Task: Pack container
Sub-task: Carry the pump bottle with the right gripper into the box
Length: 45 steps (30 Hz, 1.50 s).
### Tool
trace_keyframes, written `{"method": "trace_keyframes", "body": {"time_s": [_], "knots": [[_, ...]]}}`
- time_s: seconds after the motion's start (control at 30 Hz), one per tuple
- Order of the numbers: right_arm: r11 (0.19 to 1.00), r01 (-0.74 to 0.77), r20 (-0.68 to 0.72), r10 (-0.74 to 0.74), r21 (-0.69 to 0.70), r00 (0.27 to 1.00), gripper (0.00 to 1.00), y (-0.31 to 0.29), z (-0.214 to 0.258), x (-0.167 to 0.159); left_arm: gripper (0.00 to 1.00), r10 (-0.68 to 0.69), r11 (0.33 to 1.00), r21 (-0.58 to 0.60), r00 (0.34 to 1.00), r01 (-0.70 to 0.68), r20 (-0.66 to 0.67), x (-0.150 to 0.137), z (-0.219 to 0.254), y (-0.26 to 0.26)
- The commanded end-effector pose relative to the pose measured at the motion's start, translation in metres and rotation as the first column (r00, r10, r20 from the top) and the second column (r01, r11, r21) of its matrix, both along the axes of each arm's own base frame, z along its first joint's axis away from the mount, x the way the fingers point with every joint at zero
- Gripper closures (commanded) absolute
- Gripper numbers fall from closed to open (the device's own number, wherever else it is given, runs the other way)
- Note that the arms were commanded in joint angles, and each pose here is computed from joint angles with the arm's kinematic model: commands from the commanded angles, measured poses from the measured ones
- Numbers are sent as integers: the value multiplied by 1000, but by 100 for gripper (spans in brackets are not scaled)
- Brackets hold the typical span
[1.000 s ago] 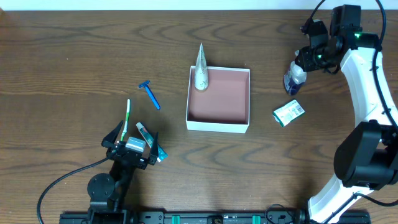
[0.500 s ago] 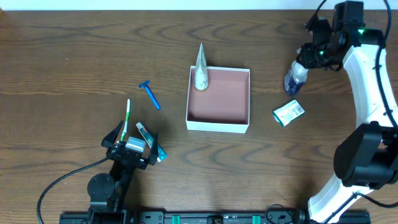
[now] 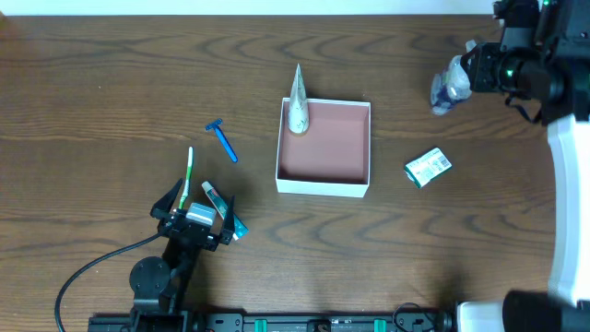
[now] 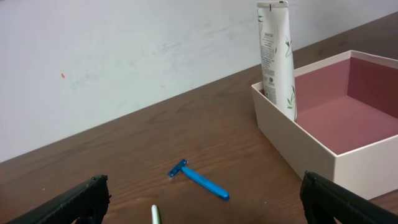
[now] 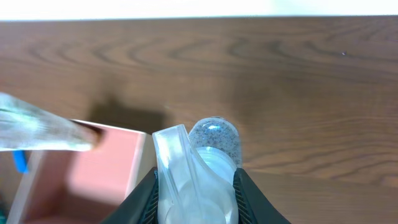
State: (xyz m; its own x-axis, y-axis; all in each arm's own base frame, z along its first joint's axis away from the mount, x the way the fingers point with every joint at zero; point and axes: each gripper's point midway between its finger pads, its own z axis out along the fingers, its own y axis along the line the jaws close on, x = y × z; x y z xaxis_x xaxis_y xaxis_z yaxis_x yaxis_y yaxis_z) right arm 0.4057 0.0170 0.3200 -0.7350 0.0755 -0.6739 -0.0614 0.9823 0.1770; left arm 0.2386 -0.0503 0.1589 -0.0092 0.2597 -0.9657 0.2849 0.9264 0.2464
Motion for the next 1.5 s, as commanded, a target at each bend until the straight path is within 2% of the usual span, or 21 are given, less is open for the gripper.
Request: {"method": "trace_keyframes", "body": {"time_s": [0.0,0.27,0.4,0.67,1.07,1.47], "knots": [[993,29,42,-34,112,999,86,26,28,-11,2,-10,1000,-8,999,9,-48,-1,-16,-1],[981,-39,-10,42,190,999,86,93,18,-14,2,-10,1000,-8,999,9,-48,-1,-16,-1],[979,-23,-61,36,201,997,86,118,3,-12,2,-10,1000,-8,999,9,-48,-1,-16,-1],[976,-98,-139,127,196,982,85,176,-38,-2,2,-10,1000,-8,999,9,-48,-1,-16,-1],[981,-101,-225,137,165,965,85,212,-105,26,2,-10,1000,-8,999,9,-48,-1,-16,-1],[988,-87,-267,119,130,956,85,218,-147,44,2,-10,1000,-8,999,9,-48,-1,-16,-1]]}}
